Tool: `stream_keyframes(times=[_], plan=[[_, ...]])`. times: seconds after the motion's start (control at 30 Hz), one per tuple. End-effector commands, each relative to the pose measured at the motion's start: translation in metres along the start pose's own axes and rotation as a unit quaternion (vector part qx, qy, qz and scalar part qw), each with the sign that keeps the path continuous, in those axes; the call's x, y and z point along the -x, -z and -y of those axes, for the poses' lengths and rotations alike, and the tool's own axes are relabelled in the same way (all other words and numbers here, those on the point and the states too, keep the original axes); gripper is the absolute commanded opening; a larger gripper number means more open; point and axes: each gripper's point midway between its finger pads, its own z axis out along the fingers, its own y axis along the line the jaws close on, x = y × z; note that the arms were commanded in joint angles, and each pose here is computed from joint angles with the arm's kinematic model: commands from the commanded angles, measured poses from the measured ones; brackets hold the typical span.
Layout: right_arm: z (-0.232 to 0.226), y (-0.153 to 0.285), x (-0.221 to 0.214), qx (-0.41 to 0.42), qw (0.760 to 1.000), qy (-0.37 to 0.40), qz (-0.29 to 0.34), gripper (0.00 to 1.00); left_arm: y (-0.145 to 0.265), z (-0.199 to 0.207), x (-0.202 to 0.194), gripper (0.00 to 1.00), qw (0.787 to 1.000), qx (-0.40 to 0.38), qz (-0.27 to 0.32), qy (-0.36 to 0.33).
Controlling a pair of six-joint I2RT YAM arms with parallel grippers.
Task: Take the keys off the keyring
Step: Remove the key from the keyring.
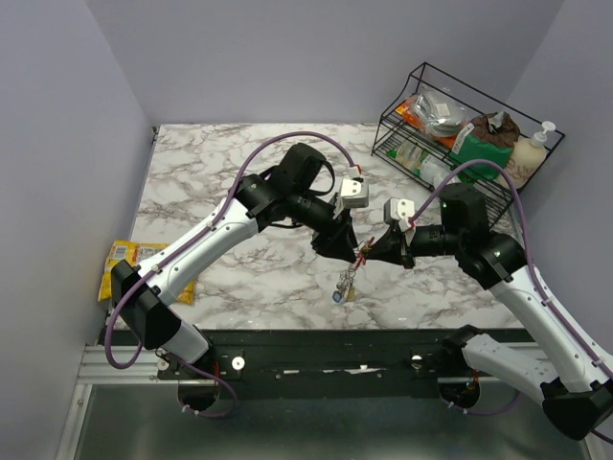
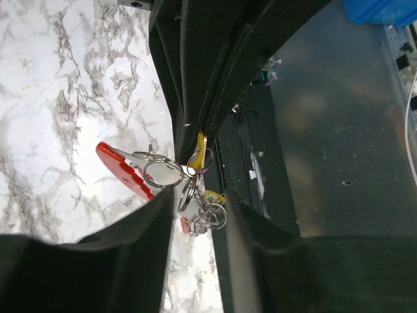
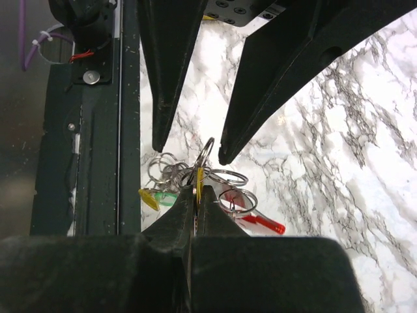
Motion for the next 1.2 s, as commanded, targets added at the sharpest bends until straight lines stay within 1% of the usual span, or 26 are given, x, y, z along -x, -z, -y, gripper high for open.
stream_keyframes(times=[0.0, 0.03, 0.2, 0.4, 0.57, 0.83, 1.17], plan=[[0.006, 0.003, 0.017, -0.01, 0.999, 0.019, 0.024, 0.01, 0.009, 0.005, 0.012, 0.54, 1.0, 0.007, 0.016, -0.006], [0.006, 0.003, 0.016, -0.012, 0.999, 0.02, 0.024, 0.01, 0.012, 0.006, 0.015, 0.56, 1.0, 0.008, 0.02, -0.007], [0.008, 0.003, 0.014, -0.017, 0.999, 0.018, 0.022, 0.01, 0.023, 0.012, 0.025, 0.57, 0.999, 0.007, 0.036, -0.017], [0.011, 0.003, 0.013, -0.021, 0.999, 0.017, 0.022, 0.01, 0.027, 0.017, 0.025, 0.57, 0.999, 0.0, 0.042, -0.018], [0.01, 0.003, 0.013, -0.016, 0.999, 0.015, 0.024, 0.01, 0.023, 0.024, 0.019, 0.55, 0.999, -0.032, 0.041, -0.009], [0.005, 0.004, 0.016, -0.008, 0.999, 0.016, 0.031, 0.01, 0.011, 0.005, 0.004, 0.54, 0.999, -0.02, 0.024, 0.014], [0.003, 0.004, 0.015, -0.006, 0.999, 0.017, 0.033, 0.01, 0.006, 0.0, 0.002, 0.54, 1.0, -0.006, 0.016, 0.015]])
